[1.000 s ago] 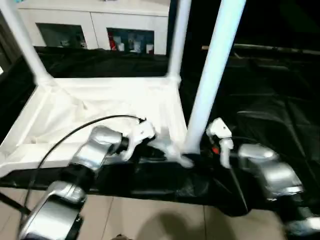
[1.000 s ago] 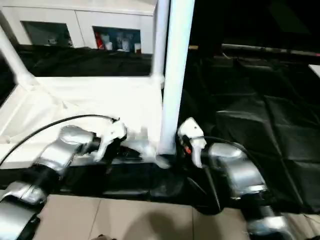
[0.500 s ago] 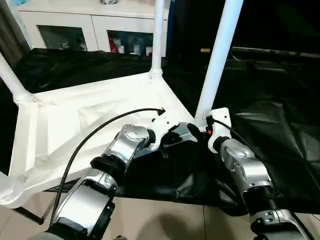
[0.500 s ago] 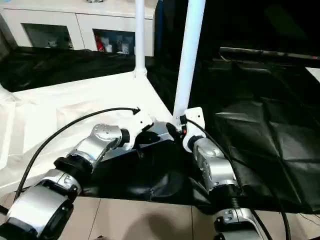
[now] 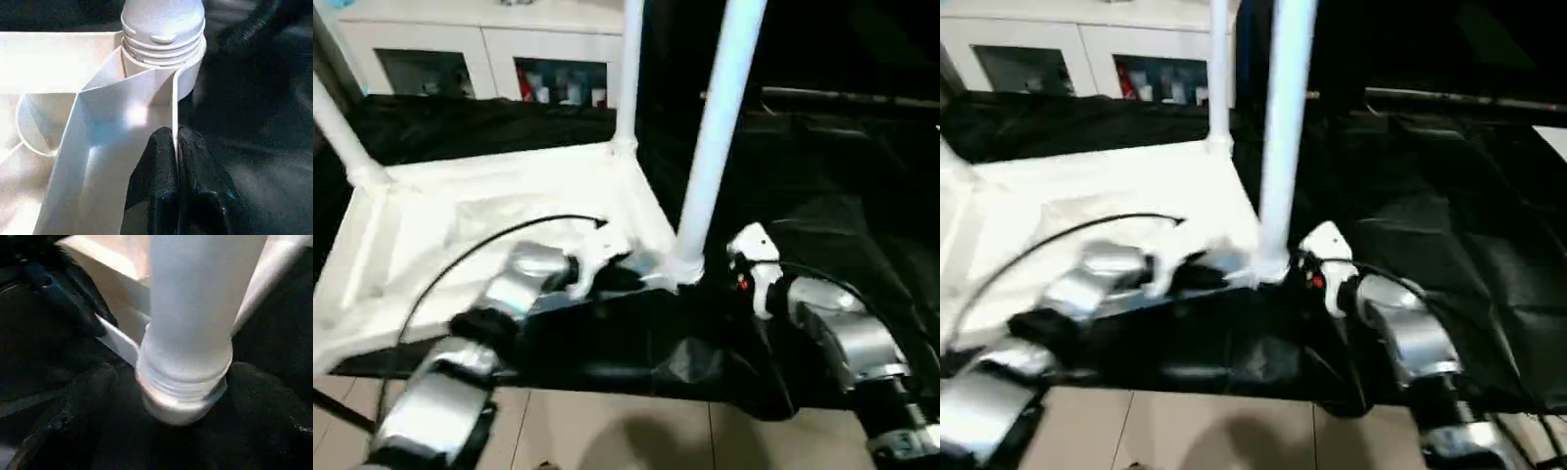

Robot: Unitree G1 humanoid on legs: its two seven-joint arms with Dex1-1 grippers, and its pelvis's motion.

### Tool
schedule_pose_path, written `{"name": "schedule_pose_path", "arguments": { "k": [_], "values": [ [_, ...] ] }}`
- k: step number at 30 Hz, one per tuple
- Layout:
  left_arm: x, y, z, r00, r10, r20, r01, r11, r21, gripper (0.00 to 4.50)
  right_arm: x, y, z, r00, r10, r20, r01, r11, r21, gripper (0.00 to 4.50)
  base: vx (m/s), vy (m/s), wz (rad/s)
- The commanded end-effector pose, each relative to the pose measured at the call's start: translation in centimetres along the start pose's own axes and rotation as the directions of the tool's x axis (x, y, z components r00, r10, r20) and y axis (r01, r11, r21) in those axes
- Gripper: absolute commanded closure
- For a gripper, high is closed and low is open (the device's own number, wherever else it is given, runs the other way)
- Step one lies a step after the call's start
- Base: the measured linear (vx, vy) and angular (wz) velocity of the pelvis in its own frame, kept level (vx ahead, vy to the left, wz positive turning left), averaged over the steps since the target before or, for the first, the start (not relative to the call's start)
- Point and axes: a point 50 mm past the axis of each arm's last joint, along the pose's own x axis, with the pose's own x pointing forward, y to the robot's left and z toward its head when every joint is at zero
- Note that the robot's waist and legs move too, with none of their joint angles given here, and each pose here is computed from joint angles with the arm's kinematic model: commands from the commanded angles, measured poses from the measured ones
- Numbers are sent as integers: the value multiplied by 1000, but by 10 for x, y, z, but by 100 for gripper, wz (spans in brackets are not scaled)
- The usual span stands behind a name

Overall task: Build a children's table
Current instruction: Rotate leg to tighten

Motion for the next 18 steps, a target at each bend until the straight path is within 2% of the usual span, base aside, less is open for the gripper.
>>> {"name": "schedule_pose_path", "arguments": {
  "k": [1,8,12,18],
  "values": [
    [6,-14,13,983,-160,94,157,987,34,450,3,7,8,997,73,16,-72,997,-22,61,0,0,0],
    [-1,-17,12,980,-176,95,174,984,31,450,6,11,3,994,107,-15,-107,994,-21,61,0,0,0],
    [-2,-17,12,981,-170,96,168,985,26,450,6,13,1,991,127,-28,-128,992,-22,86,0,0,0],
    [-4,-17,12,983,-157,99,156,988,16,450,6,12,0,992,123,-20,-123,992,-12,149,0,0,0]
  ]
}}
